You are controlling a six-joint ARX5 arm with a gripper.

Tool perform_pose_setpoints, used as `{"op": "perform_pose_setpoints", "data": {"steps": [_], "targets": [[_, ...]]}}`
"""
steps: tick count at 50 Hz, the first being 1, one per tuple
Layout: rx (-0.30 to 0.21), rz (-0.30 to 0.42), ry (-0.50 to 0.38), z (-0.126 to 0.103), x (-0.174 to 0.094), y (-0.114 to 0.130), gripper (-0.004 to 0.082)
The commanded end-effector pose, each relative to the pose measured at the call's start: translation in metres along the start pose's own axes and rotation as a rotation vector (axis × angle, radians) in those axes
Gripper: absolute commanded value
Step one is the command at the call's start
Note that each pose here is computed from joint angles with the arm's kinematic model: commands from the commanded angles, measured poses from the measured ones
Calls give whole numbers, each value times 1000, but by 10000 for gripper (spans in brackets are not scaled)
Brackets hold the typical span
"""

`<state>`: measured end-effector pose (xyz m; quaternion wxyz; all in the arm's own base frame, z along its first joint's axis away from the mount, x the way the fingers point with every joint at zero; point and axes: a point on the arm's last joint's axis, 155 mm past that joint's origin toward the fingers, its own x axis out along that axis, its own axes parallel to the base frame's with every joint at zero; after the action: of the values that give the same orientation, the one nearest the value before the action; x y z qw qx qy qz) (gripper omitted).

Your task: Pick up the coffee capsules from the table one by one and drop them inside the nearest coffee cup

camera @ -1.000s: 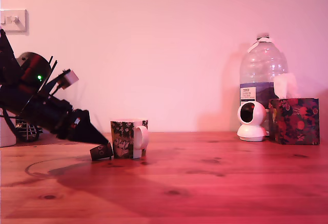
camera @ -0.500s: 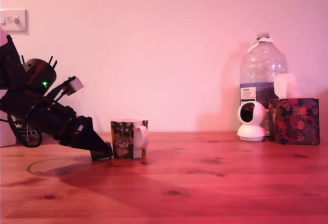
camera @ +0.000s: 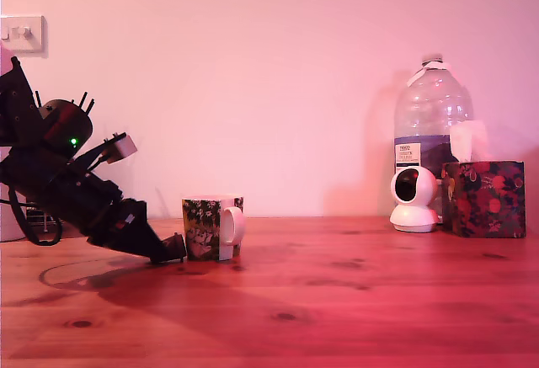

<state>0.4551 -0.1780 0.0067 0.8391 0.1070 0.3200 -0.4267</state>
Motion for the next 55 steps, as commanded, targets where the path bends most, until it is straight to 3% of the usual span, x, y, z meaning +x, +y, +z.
{"op": "perform_pose_setpoints", "data": {"steps": [1, 15, 33, 55], "targets": [[2, -8, 14, -7, 7, 0, 299], [-3, -11, 20, -9, 7, -1, 179], [-27, -15, 22, -8, 4, -2, 178], [-77, 3, 17, 4, -23, 4, 180]]}}
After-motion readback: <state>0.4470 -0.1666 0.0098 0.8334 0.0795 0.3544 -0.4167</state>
